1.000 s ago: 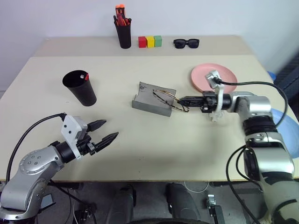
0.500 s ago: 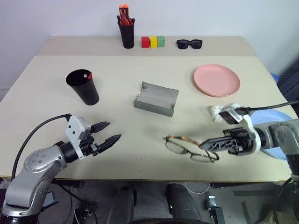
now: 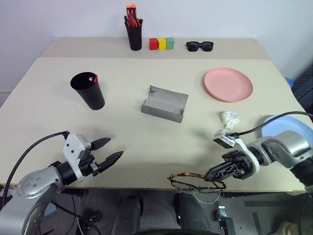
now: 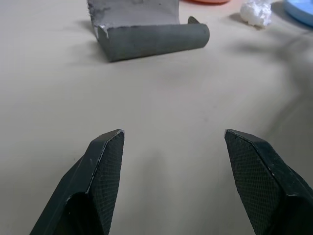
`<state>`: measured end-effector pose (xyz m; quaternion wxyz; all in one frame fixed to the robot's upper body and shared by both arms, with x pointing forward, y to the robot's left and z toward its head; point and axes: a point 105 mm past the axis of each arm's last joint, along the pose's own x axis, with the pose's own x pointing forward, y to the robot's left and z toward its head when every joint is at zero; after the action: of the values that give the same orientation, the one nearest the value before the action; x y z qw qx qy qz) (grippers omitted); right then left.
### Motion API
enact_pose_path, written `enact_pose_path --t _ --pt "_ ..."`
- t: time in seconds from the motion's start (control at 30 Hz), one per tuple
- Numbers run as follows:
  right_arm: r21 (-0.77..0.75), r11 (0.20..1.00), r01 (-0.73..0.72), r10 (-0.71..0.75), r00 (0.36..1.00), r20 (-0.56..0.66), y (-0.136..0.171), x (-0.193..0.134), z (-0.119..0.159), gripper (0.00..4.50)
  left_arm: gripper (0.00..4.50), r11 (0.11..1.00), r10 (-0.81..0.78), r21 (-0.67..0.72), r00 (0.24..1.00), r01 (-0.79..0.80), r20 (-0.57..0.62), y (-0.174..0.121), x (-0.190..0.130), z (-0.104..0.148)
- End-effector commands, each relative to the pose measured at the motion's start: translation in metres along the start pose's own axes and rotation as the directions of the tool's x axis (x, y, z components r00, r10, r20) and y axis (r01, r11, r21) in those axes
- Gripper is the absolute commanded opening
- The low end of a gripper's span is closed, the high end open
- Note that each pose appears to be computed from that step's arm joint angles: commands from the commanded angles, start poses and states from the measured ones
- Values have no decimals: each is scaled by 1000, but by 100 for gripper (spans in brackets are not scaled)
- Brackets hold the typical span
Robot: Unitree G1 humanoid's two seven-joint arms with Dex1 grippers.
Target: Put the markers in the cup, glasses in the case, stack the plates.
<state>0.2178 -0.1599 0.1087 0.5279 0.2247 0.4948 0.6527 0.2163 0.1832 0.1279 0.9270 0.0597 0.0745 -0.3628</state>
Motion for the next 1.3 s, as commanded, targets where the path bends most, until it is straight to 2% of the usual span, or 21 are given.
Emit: enact_pose_path --t 0.03,0.17,0.43,0.53,0.63,0.87,1.0,1.13,1.3 --pt "-34 999 22 -22 1000 -12 -10 -2 8 2 336 999 14 28 999 -15 31 -4 -4 11" --pt "-66 995 69 -68 998 16 -27 -5 24 2 336 999 27 24 999 -27 30 -6 -6 11" --pt "-89 989 119 -118 993 19 -43 -8 37 2 336 999 40 25 998 -41 38 -5 -6 12" --pt "-89 988 129 -128 992 16 -45 -10 37 96 336 999 44 26 998 -45 42 -3 -5 12" --pt "-130 980 148 -144 989 40 -45 -15 43 238 336 999 47 24 998 -49 47 -3 -4 12" --pt "-292 939 182 -132 974 183 -26 -31 79 238 336 999 34 25 997 -36 67 -1 7 13" --pt "-488 810 325 -109 901 419 17 -46 117 238 336 999 8 35 996 -11 87 5 18 17" --pt "-555 688 468 -158 843 515 39 -40 104 238 336 998 -26 58 996 21 85 8 30 15" --pt "-464 509 725 -307 657 689 32 -31 81 238 336 980 -158 129 986 150 50 9 49 21"
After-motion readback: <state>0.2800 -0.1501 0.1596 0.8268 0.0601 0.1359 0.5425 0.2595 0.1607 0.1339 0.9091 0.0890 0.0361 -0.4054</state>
